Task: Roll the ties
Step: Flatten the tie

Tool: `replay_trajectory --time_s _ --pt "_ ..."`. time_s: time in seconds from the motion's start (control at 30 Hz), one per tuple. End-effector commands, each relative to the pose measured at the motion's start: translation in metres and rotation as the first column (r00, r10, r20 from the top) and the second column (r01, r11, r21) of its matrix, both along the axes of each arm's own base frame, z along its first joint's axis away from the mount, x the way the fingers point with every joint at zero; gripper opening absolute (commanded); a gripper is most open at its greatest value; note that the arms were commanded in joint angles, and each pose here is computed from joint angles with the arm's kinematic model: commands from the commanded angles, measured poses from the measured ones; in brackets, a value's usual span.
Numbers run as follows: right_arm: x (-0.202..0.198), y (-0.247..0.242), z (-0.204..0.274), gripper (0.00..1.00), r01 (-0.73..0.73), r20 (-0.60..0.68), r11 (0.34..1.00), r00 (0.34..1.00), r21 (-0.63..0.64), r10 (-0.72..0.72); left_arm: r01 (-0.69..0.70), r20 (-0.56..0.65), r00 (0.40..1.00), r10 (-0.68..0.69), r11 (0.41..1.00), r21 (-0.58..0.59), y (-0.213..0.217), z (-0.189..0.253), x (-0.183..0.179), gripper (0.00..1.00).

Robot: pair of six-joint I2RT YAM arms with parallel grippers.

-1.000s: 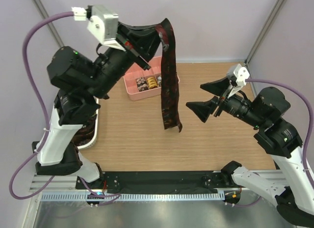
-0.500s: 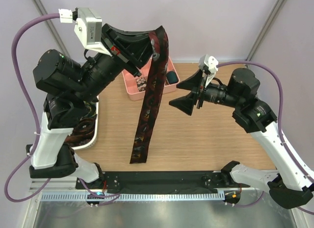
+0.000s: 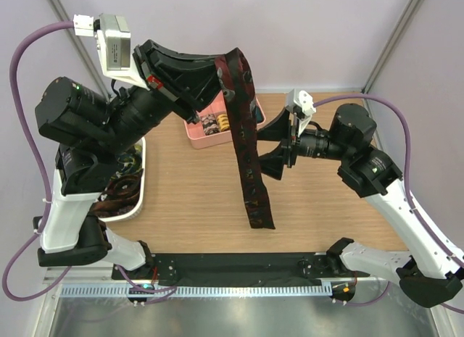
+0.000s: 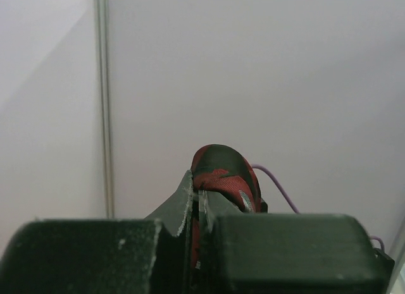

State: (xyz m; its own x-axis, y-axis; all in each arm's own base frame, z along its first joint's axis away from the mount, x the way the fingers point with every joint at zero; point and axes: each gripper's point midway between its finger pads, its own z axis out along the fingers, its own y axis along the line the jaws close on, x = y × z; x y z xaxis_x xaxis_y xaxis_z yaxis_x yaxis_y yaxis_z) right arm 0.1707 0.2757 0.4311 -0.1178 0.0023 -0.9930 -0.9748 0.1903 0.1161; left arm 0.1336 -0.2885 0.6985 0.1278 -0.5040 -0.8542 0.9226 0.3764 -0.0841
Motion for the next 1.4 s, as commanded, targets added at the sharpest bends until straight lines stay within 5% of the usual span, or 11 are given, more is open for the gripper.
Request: replay_trajectory --time_s 0.0,0.17,0.23,0.43,0.9,1.07,1.13,1.37 --pt "0.012 -0.006 0.014 0.90 0.084 0.083 0.996 0.993 0.028 -0.086 0.094 0.052 0.995 -0.090 0.993 -0.071 0.012 0.023 -0.024 0.00" --pt "0.029 -0.016 0.021 0.80 0.211 0.123 0.975 0.968 0.063 -0.218 0.120 0.056 0.992 -0.115 0.989 -0.086 0.013 0.027 -0.029 0.01" --pt "0.037 -0.019 0.023 0.60 0.249 0.129 0.966 0.958 0.074 -0.257 0.126 0.055 0.991 -0.121 0.988 -0.086 0.013 0.027 -0.030 0.00" --pt "0.030 -0.008 0.019 0.22 0.171 0.125 0.984 0.976 0.053 -0.177 0.102 0.047 0.994 -0.098 0.992 -0.080 0.011 0.025 -0.024 0.00" --pt "0.002 0.006 0.006 0.25 0.043 0.050 0.997 0.998 0.071 -0.047 0.013 0.001 1.000 -0.013 0.996 -0.091 0.009 0.018 -0.004 0.01" --pt "-0.011 0.003 0.008 0.20 0.022 0.059 0.998 0.998 0.066 -0.026 -0.012 -0.012 1.000 0.011 0.995 -0.094 0.009 0.015 0.001 0.00" --pt "-0.014 0.002 0.008 0.06 0.017 0.059 0.998 0.998 0.063 -0.021 -0.008 -0.008 1.000 0.008 0.995 -0.102 0.010 0.017 0.000 0.00" --pt "-0.011 -0.009 0.008 0.02 0.091 0.060 0.995 0.994 0.051 -0.094 0.008 -0.007 1.000 -0.009 0.994 -0.107 0.005 0.018 0.000 0.01"
